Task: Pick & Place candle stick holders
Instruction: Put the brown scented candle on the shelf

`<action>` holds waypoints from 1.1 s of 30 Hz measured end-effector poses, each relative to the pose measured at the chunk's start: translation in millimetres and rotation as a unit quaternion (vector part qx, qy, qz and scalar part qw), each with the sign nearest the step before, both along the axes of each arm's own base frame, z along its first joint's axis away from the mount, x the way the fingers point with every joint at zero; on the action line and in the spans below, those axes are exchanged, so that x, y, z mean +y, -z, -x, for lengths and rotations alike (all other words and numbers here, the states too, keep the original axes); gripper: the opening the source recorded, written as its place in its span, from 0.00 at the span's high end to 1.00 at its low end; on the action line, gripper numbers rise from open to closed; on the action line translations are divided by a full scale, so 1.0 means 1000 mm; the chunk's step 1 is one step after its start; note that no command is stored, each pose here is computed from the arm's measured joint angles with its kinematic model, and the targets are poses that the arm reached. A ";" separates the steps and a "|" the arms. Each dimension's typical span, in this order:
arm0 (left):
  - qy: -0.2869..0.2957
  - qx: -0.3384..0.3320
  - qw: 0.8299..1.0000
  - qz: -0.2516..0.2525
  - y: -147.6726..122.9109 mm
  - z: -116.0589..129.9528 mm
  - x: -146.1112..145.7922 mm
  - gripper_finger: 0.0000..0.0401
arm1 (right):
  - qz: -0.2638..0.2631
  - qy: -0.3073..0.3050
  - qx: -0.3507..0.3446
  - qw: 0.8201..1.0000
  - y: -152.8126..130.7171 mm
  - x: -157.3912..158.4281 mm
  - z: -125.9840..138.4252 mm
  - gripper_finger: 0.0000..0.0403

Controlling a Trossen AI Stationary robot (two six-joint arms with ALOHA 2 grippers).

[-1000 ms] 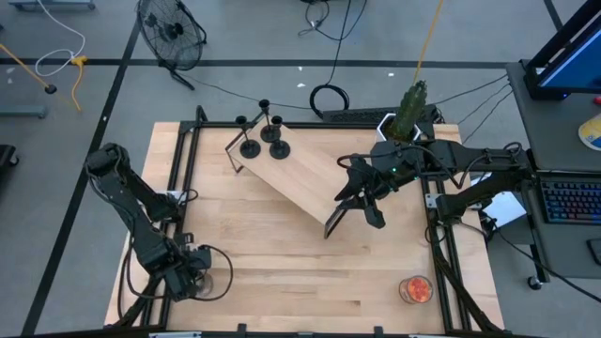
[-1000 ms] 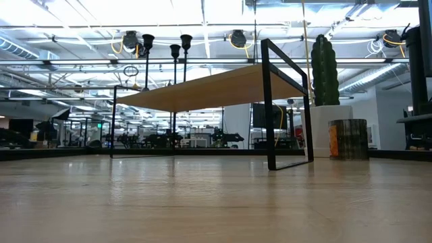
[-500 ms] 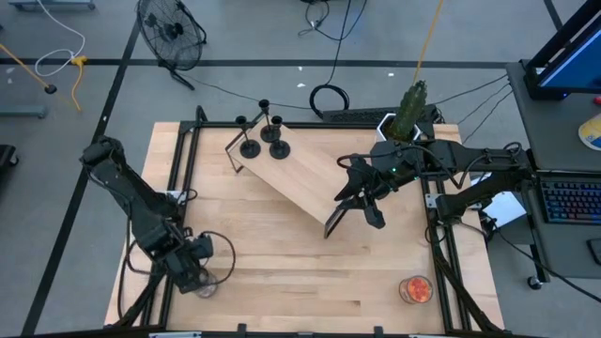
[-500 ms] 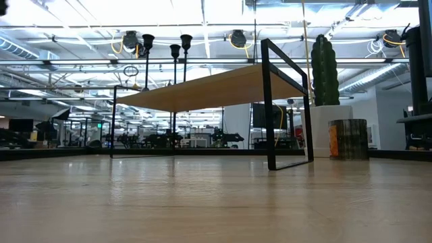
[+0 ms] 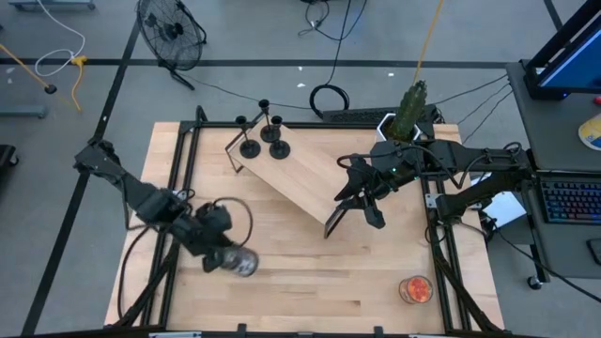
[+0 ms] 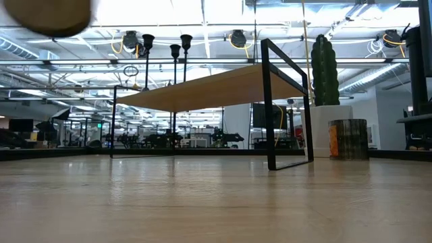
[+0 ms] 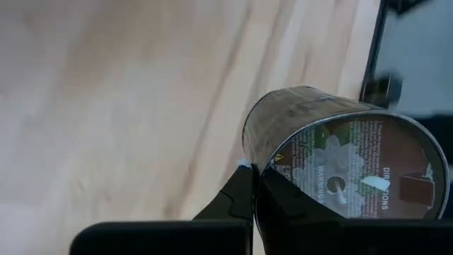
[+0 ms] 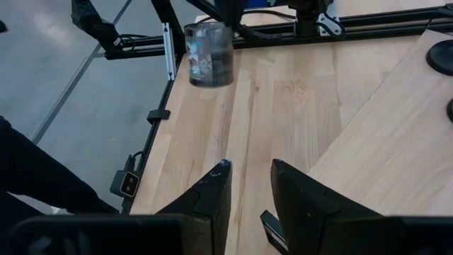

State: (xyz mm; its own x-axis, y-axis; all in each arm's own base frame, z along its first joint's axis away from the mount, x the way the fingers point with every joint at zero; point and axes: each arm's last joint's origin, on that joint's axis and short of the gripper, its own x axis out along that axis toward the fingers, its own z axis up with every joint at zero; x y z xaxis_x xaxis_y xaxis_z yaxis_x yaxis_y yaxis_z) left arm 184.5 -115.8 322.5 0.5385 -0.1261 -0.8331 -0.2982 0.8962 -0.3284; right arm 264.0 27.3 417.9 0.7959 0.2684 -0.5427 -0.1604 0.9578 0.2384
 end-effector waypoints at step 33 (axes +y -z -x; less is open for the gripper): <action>-0.184 -0.077 0.974 -0.111 -0.065 -0.169 0.103 1.00 | 0.141 -0.035 0.016 0.989 0.008 -0.004 0.005 0.75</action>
State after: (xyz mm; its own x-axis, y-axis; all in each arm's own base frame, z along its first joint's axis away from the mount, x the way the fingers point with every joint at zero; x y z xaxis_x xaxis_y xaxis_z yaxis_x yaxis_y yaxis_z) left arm 353.1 -12.5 387.4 0.6339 0.2735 -0.7235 -0.5757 0.7915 -0.2052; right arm 259.2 23.0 410.1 0.7614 0.1575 -0.6289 -0.2263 0.9736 -0.0301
